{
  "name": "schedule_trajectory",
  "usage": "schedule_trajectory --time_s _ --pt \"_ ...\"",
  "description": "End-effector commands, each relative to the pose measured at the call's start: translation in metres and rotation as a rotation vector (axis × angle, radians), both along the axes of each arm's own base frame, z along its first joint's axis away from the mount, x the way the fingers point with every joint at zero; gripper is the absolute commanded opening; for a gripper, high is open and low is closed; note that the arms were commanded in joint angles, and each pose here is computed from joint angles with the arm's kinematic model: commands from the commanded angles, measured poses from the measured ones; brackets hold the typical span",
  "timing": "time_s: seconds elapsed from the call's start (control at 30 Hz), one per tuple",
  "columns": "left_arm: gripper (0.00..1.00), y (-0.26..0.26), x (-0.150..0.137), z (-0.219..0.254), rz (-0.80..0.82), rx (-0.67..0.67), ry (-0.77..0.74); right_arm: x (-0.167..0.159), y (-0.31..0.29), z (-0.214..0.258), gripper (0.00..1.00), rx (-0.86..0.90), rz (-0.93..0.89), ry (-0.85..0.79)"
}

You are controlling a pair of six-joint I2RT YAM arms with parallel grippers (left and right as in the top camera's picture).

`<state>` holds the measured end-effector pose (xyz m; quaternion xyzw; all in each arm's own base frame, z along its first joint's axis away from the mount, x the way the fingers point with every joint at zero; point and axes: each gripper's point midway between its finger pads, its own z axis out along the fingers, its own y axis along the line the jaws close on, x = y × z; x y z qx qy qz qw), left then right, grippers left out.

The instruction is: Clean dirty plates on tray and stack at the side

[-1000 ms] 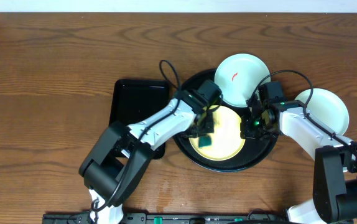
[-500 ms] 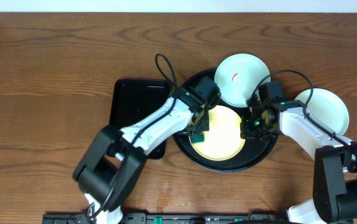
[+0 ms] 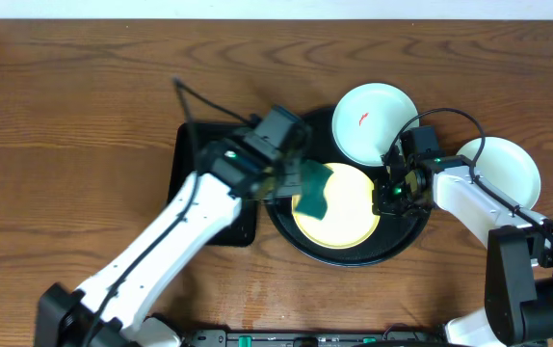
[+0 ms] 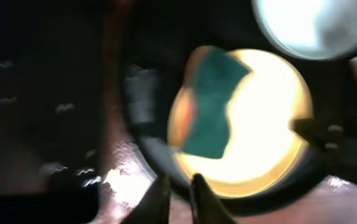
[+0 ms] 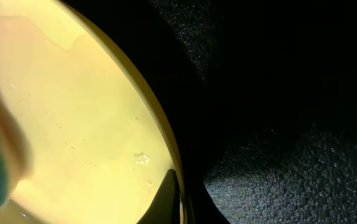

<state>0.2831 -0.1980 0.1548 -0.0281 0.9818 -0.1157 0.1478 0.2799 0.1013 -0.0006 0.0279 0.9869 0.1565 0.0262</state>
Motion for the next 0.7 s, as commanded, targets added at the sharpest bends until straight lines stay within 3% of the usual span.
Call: schedule_trajectory --time_s 0.0,0.2,0.3,0.37,0.43,0.57,0.67 --pt "0.10 0.056 0.010 0.000 0.094 0.135 -0.014 -0.007 -0.015 -0.017 0.01 -0.091 -0.001 0.035" --pt "0.13 0.126 0.012 -0.016 0.203 0.208 0.073 -0.006 -0.015 -0.017 0.01 -0.090 -0.001 0.032" --pt "0.17 0.120 0.015 -0.019 0.166 0.086 0.098 -0.005 -0.015 -0.017 0.01 -0.089 -0.001 0.028" --pt "0.25 0.086 0.018 -0.014 -0.015 -0.071 0.079 -0.005 -0.015 -0.017 0.01 -0.089 -0.001 0.026" --pt "0.47 0.055 0.015 -0.006 -0.165 -0.182 0.047 -0.004 -0.015 -0.017 0.01 -0.089 -0.001 0.024" --pt "0.67 0.022 0.010 -0.011 -0.274 -0.172 0.005 -0.004 -0.015 -0.017 0.01 -0.089 -0.002 0.025" --pt "0.68 0.004 0.008 -0.026 -0.277 -0.090 -0.009 -0.006 -0.015 -0.017 0.01 -0.089 -0.001 0.029"
